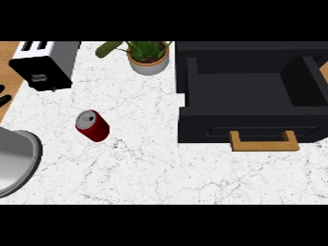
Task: Pick up the can, place it into the drawer and close the drawer
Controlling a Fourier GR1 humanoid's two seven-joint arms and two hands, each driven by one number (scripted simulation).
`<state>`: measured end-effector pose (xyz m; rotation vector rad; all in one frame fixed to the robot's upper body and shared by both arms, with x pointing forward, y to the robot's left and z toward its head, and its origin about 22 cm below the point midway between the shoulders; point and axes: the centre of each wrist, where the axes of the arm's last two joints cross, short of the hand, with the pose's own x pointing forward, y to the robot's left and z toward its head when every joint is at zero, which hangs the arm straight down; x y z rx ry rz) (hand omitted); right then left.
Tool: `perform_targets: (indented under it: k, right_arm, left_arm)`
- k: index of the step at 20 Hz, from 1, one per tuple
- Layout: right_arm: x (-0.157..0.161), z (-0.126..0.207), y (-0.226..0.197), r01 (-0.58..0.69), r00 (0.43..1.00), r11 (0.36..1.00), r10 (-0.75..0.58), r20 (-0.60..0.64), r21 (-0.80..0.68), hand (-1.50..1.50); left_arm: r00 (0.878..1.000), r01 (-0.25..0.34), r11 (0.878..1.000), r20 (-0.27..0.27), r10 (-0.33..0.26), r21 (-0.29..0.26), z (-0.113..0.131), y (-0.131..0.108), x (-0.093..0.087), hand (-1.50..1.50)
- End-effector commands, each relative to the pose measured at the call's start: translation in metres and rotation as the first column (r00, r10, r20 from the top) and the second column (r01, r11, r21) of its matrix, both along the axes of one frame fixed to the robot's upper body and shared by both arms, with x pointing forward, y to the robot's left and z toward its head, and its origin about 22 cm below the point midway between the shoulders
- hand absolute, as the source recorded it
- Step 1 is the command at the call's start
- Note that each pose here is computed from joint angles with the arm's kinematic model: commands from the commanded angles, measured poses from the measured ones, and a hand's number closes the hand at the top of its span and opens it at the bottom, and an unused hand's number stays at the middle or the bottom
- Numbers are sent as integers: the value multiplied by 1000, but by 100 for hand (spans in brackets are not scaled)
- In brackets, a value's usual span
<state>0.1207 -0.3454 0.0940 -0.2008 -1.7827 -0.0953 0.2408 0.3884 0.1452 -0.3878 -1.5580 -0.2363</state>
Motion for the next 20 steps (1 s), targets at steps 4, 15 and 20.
perform_targets:
  k: [4,15,20]
  right_arm:
    - [-6,4,-3,-15,1000,1000,16,-5,9,-150]
    - [-12,10,-19,-5,1000,1000,5,0,2,-150]
    - [-40,7,-32,-7,1000,1000,7,12,-14,-150]
  left_arm:
    - [998,22,998,-58,-25,-63,-12,-30,34,-150]
    - [995,3,1000,-97,-6,-26,-62,-70,54,-150]
    - [994,-17,1000,-111,15,-11,-100,-59,58,-150]
